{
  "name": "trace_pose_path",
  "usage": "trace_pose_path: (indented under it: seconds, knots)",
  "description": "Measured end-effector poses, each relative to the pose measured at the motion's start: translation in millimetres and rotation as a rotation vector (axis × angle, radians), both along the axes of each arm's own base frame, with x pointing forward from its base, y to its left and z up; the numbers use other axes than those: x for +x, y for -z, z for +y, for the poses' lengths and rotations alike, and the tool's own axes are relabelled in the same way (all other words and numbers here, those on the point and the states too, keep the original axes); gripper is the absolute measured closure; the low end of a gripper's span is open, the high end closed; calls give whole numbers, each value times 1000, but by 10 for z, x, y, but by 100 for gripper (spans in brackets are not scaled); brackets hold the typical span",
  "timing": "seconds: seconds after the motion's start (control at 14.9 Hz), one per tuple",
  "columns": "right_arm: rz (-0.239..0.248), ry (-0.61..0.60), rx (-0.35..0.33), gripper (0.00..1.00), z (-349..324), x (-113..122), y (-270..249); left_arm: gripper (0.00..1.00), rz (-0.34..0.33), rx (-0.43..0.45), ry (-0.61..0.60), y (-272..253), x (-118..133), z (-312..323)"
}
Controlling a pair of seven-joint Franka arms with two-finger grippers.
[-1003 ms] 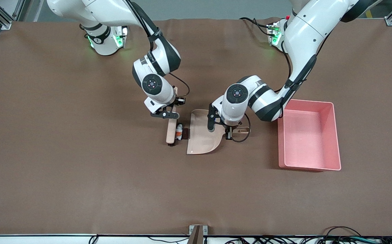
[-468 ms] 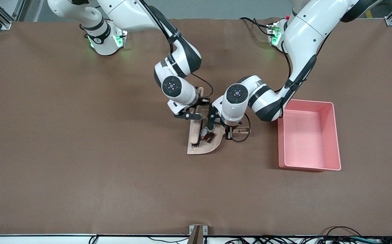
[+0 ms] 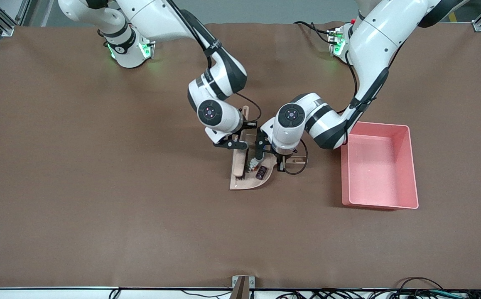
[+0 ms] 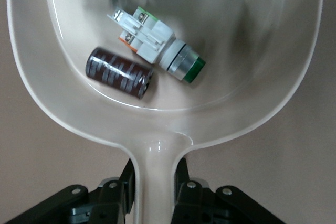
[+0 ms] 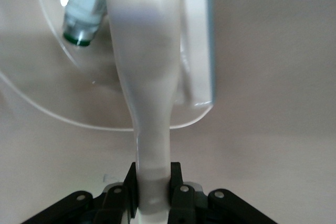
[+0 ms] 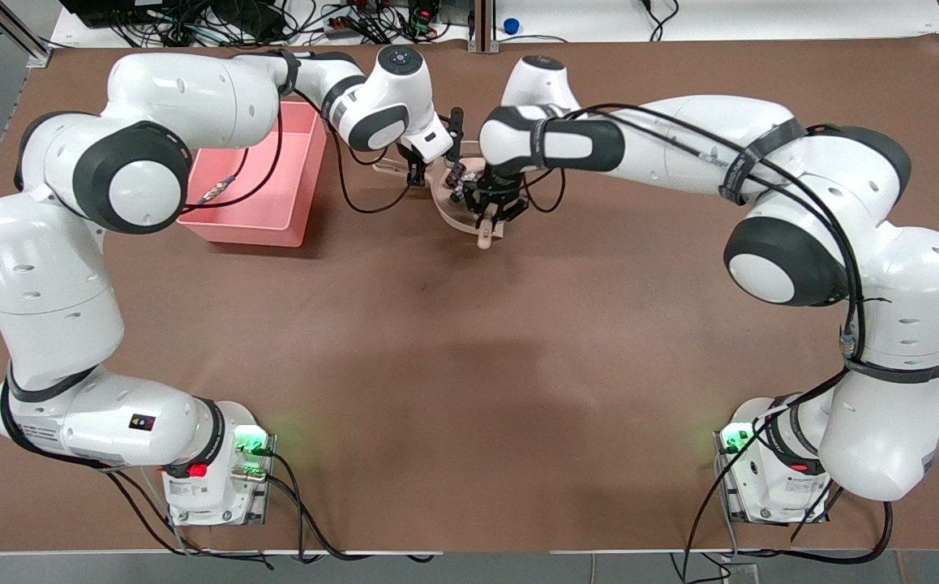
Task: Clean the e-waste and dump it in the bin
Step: 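Sweep the capacitor and switch into the dustpan with the right gripper's brush, then carry the dustpan to the bin with the left gripper while the right withdraws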
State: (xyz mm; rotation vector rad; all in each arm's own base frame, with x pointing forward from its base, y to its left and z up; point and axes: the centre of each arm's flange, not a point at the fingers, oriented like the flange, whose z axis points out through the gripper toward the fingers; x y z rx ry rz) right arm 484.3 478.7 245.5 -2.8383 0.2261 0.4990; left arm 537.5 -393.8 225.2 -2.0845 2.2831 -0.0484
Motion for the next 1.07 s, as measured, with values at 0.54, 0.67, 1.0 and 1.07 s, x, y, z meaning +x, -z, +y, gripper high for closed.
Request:
trace_pose_path:
  seconds: [0.54,0.67,1.0,1.07]
  knots:
    - [-26,70,-45,74,-1016,353,-422,67,-48,-81,-6,-81,95,-40]
    - [-46,30,-142,74,-1420,262,-402,67,-62,-105,-9,-224,137,-66]
    - [-47,-67,-220,74,-2729,198,-141,67,-73,-141,-38,-691,463,405]
    - [-52,-79,-231,74,-2964,157,-151,67,-69,-146,-49,-783,561,596]
